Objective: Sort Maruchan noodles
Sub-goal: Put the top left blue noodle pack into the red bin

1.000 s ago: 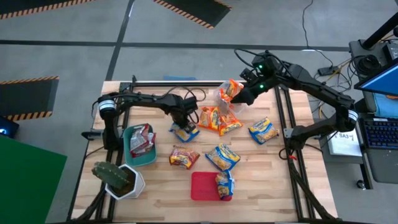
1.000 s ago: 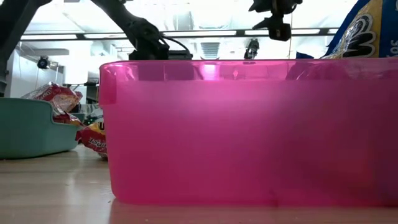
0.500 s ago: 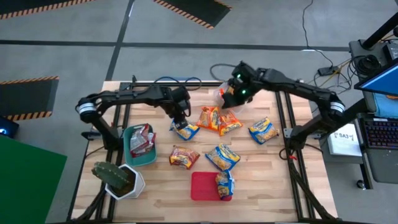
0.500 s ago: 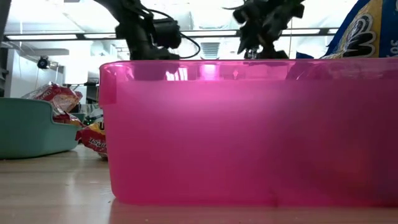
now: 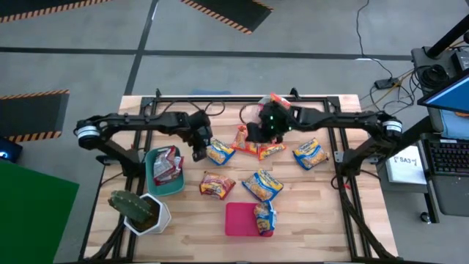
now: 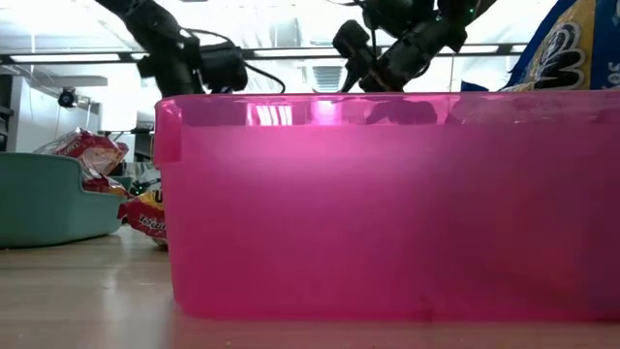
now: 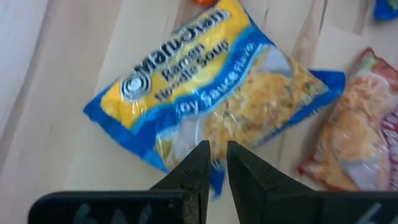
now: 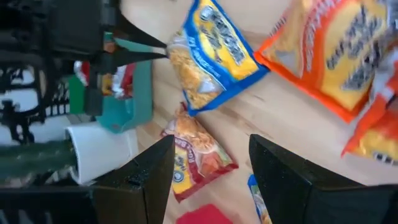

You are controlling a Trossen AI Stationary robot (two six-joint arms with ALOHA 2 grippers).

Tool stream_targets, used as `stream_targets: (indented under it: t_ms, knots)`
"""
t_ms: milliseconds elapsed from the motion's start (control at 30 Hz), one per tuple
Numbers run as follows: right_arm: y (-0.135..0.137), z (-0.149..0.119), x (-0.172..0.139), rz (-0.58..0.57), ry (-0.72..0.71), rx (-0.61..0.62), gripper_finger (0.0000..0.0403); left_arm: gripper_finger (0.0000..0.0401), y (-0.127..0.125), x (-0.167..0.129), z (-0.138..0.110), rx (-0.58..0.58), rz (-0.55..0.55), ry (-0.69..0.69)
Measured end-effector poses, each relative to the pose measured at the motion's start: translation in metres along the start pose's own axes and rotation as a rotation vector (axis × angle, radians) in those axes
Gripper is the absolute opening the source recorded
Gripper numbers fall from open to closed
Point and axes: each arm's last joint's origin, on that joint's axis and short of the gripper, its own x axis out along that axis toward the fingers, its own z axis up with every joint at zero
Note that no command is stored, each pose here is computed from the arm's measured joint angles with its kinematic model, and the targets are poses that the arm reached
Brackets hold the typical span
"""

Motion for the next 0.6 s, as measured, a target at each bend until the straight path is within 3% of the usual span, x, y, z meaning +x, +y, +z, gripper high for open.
stream_targets:
  t_ms: [267,400,600]
  knots:
    - [-0.025,-0.023,0.019,-0.083,-0.067,0.132,0.0194,0.0037,0.003,0.023,-0.017,0.005,0.0,-0.019]
    - [-0.03,-0.025,0.024,-0.058,-0.108,0.172,0.0194,0.0037,0.003,0.027,-0.019,0.005,-0.018,-0.023]
    - [-0.023,-0.025,0.026,0.025,-0.2,0.149,0.0194,0.0037,-0.007,0.013,0.0,0.045,-0.269,-0.104]
